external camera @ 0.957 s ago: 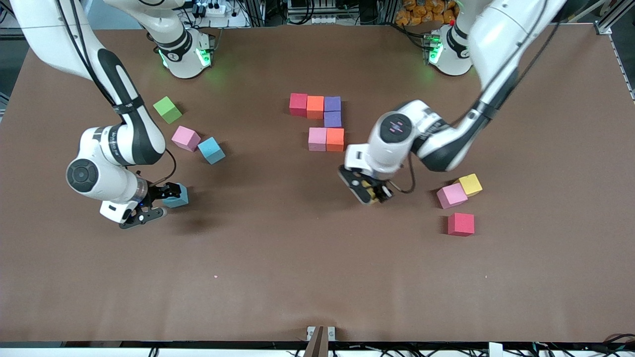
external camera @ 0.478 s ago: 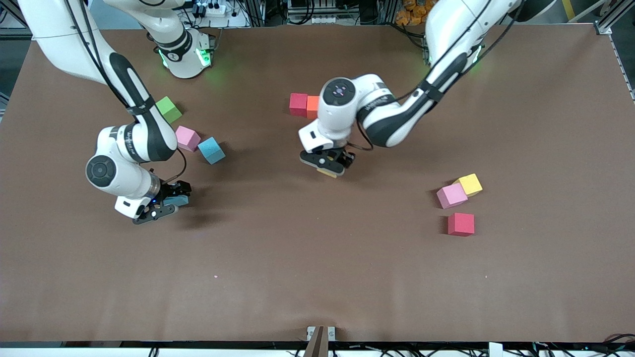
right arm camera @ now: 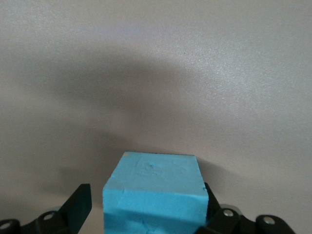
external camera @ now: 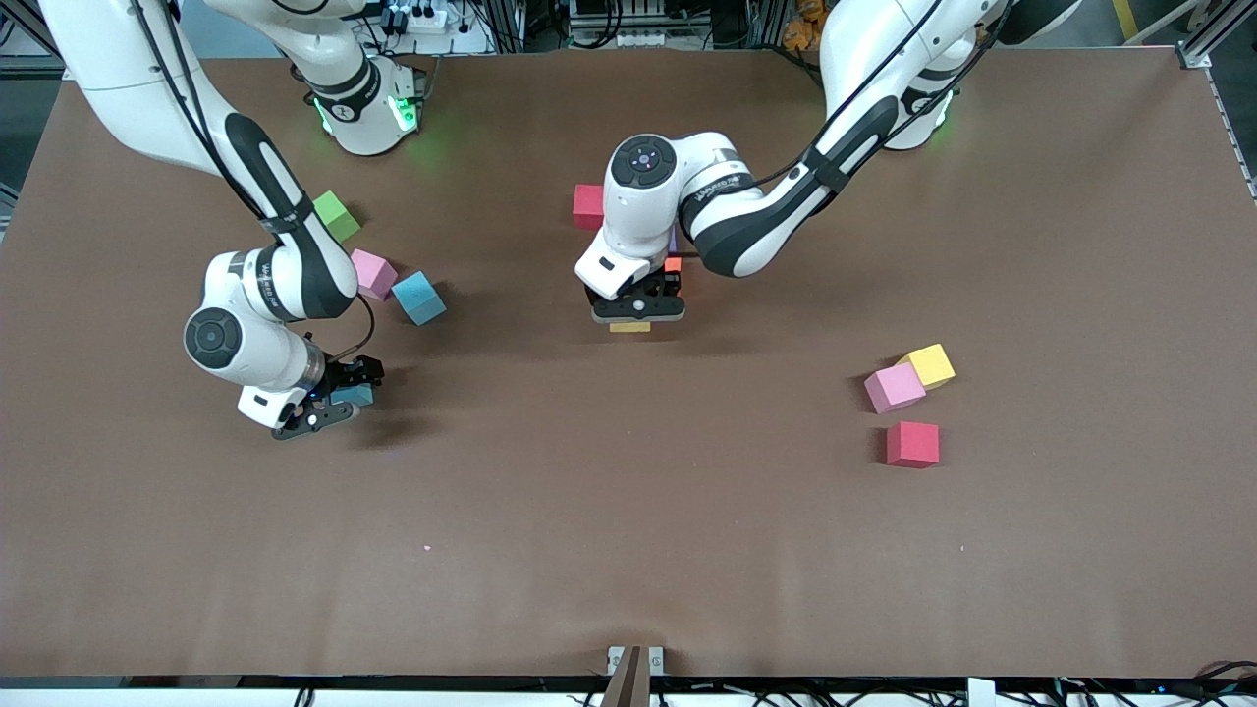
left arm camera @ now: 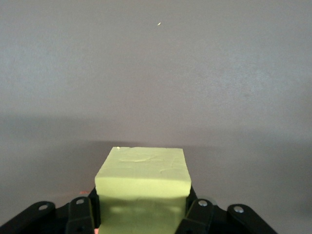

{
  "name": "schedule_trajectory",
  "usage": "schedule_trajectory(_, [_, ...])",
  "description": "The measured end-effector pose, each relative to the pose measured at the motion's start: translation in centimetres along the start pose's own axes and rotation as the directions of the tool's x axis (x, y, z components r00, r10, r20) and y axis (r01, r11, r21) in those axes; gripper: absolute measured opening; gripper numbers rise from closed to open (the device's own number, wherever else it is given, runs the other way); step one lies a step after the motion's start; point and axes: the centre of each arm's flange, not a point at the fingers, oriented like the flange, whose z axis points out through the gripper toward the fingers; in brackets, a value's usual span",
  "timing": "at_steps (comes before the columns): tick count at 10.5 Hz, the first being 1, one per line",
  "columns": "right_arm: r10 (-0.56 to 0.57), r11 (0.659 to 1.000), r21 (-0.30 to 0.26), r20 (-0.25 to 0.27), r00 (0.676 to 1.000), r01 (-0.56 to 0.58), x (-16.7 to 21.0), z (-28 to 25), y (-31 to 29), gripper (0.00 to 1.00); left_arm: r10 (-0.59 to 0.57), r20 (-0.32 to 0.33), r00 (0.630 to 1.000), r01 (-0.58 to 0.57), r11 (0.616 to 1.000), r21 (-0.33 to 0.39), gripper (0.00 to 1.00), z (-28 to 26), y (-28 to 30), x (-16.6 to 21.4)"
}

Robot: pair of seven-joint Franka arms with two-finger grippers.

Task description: Form number 2 with 11 blocks

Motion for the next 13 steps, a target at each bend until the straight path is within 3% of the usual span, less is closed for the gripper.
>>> schedule_trajectory(1, [0.001, 1.000, 0.000, 0.000, 1.000, -0.001, 0.0, 0.0, 0.0, 0.89, -0.049, 0.000, 0.999, 0.049, 0.999, -0.002, 0.61, 0.0, 0.4, -0.6])
schedule_trajectory(3, [0.001, 1.000, 0.000, -0.001, 1.000, -0.001, 0.0, -0.1, 0.1, 0.62, -0.126, 0.000, 0.992, 0.126, 0.992, -0.007, 0.61, -0.3, 1.2, -1.5])
schedule_trajectory(7, [-0.001, 1.000, -0.001, -0.008, 1.000, 0.001, 0.2, -0.5, -0.3, 0.62, -0.173, 0.003, 0.985, 0.173, 0.985, -0.009, 0.61, -0.3, 2.1, -3.2])
schedule_trajectory(10, [0.035, 0.999, -0.003, -0.012, 0.999, -0.035, 0.9, -0.8, -2.9, 0.62, 0.060, -0.001, 0.998, -0.060, 0.998, -0.017, 0.61, -0.7, 3.1, -4.5])
schedule_trajectory(13, [0.073, 0.997, -0.007, -0.013, 0.997, -0.073, 1.5, -0.8, -5.8, 0.60, 0.331, -0.004, 0.944, -0.331, 0.943, -0.022, 0.61, -0.6, 3.7, -5.0])
